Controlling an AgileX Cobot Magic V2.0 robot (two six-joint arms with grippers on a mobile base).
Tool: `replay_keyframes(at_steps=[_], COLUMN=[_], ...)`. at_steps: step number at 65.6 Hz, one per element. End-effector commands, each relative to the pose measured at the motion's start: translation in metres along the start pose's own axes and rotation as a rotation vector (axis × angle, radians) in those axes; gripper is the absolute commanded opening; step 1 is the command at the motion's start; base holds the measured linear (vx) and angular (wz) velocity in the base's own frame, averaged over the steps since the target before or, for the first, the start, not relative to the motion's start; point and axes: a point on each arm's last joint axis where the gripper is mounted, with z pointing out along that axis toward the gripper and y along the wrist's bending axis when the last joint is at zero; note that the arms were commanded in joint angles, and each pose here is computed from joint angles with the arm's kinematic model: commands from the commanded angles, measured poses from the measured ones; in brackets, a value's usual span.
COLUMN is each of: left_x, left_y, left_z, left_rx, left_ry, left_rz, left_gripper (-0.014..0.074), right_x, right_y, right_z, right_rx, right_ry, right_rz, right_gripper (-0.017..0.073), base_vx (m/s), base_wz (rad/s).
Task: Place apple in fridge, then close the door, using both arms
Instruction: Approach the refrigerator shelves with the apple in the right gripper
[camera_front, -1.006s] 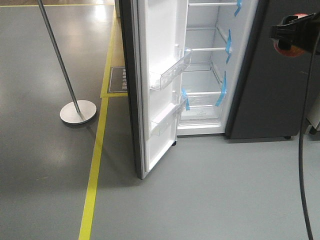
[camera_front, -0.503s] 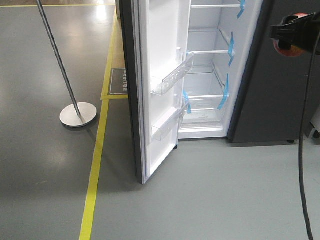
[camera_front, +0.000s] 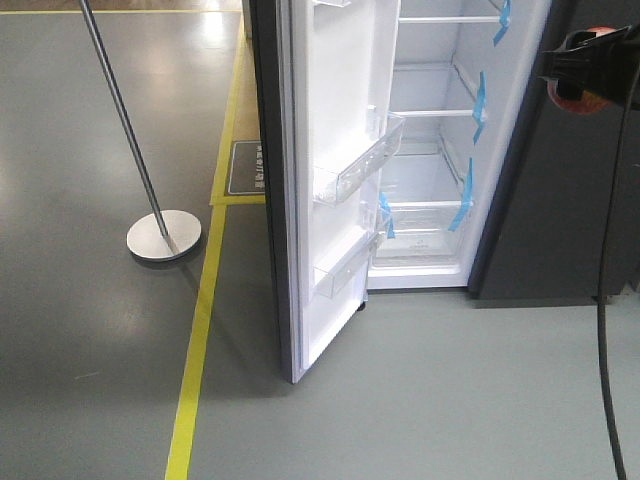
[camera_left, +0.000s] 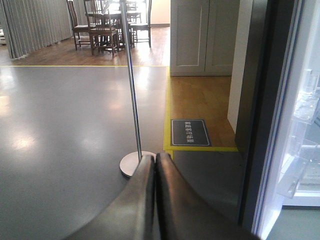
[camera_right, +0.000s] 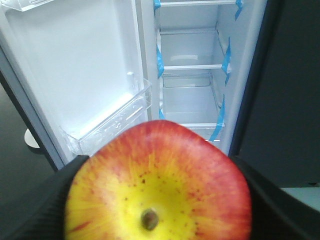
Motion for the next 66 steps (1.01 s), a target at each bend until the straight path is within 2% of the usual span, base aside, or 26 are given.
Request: replay_keyframes(at_steps=[1,66], left_x=[-0.0123,-0.0123], left_y=[-0.0027,-0.0027], left_z=[-0.0028,-0.0028], left_rx=[0.032,0.032], left_ry=[-0.097,-0.097], left_rz=[0.0,0.0], left_gripper=[-0.0006,-0.0006], right_x=[-0.0243,-0.0243], right_y=[-0.0005,-0.0005], right_z=[-0.0192,-0.0192], right_rx=[0.008,0.008], right_ry=[-0.15,-0.15], right_rz=[-0.01,-0.01], right_gripper=[0.0214,0.0214], base_vx=[0.1,0.1], base_wz=[0.05,0.02])
